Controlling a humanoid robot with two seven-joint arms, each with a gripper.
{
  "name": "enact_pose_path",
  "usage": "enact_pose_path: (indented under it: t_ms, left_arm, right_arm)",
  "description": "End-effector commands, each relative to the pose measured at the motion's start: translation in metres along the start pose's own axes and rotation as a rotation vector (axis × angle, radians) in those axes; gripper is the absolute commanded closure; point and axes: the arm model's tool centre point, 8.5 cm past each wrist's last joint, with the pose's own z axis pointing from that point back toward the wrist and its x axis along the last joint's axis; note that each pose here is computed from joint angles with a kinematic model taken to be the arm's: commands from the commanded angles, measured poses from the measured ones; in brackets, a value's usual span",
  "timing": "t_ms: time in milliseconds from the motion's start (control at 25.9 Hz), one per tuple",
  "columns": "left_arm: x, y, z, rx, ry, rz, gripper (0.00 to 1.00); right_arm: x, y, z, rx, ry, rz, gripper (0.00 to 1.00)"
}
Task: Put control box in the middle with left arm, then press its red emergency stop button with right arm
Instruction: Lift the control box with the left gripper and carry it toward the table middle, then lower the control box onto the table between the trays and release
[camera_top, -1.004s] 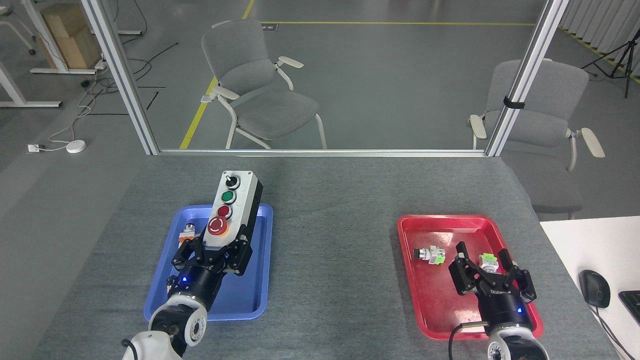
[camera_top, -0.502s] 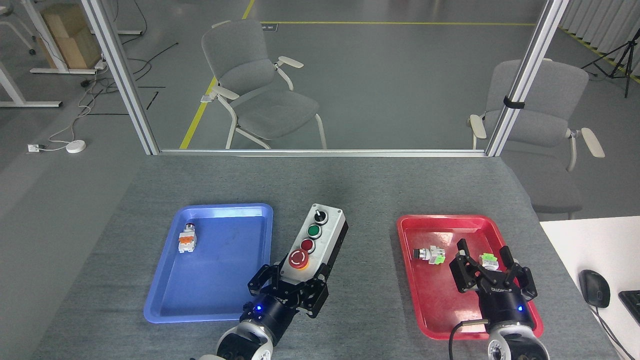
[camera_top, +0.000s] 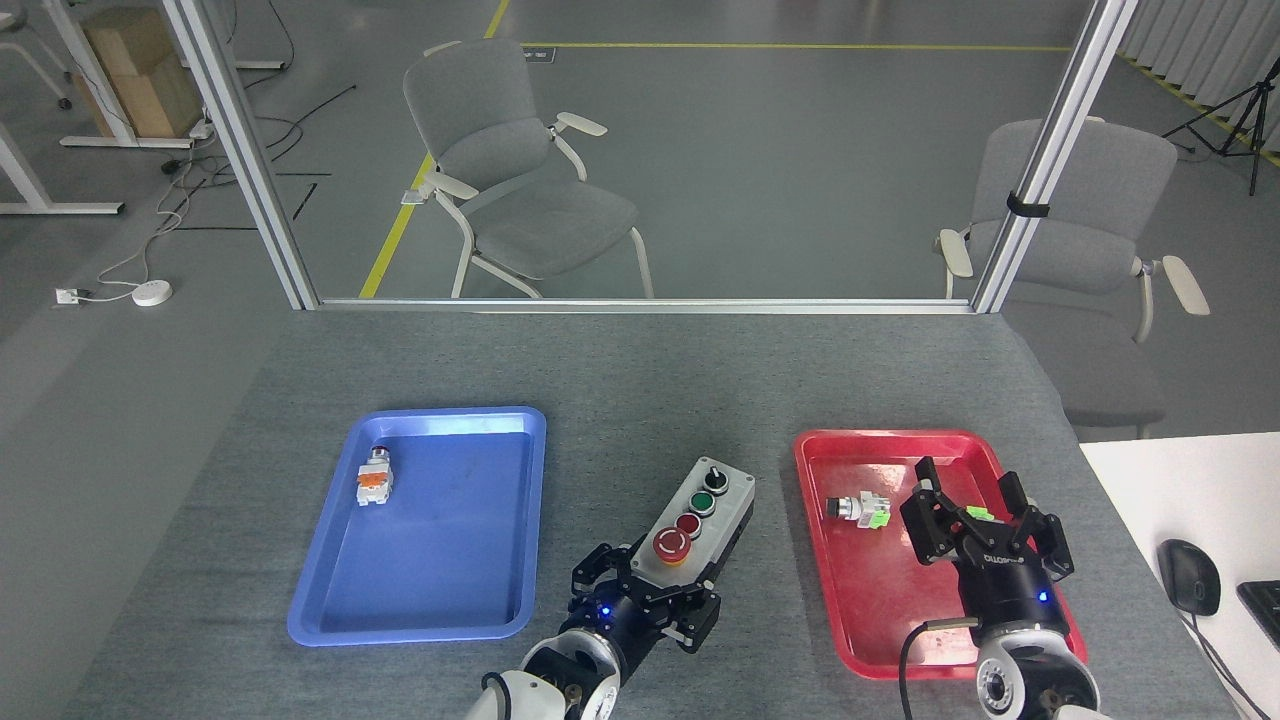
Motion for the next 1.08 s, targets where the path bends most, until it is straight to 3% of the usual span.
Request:
enact_pose_path:
  t_ms: [0, 116, 270, 386, 464, 502, 734, 811, 888, 1004, 1043]
  left_arm:
    - [0.004, -0.004, -0.008, -0.027, -0.009, -0.022, 1.00]
    - [0.004, -0.013, -0.007, -0.056, -0.001, -0.022, 1.00]
    - [0.002, -0.021, -0.007, -0.075, 0.003, -0.020, 0.78]
    - [0.001, -0.020, -0.007, -0.073, 0.015, -0.018, 0.31]
    - [-0.002, -0.020, -0.007, -0.072, 0.041, -0.019, 0.10]
    - [-0.003, -0.020, -0.007, -0.070, 0.050, -0.016, 0.04]
    - [-0.003, -0.023, 0.001, -0.052, 0.049, 0.010, 0.02]
    - [-0.008, -0.029, 0.017, -0.034, 0.058, 0.022, 0.01]
    - [-0.030, -0.036, 0.042, -0.018, 0.088, 0.013, 0.01]
    - [-0.048, -0.041, 0.078, 0.016, 0.118, 0.020, 0.01]
    - [-0.050, -0.042, 0.088, 0.025, 0.125, 0.030, 0.01]
  right_arm:
    - [-0.001, -0.001, 0.000, -0.010, 0.008, -0.009, 0.01]
    - [-0.001, -0.001, 0.000, -0.010, 0.010, -0.010, 0.01]
    - [-0.002, -0.001, 0.000, -0.011, 0.011, -0.010, 0.02]
    - [-0.002, -0.001, 0.000, -0.009, 0.013, -0.012, 0.02]
    - [-0.005, -0.001, 0.001, -0.007, 0.014, -0.020, 0.02]
    - [-0.006, 0.001, 0.003, -0.003, 0.017, -0.027, 0.02]
    - [-0.006, 0.005, 0.005, 0.007, 0.020, -0.032, 0.11]
    - [-0.006, 0.006, 0.006, 0.012, 0.019, -0.031, 0.21]
    - [-0.007, 0.013, 0.008, 0.030, 0.022, -0.032, 0.38]
    - [-0.008, 0.026, 0.010, 0.070, 0.012, -0.041, 0.85]
    - [-0.007, 0.026, 0.010, 0.071, -0.006, -0.040, 0.96]
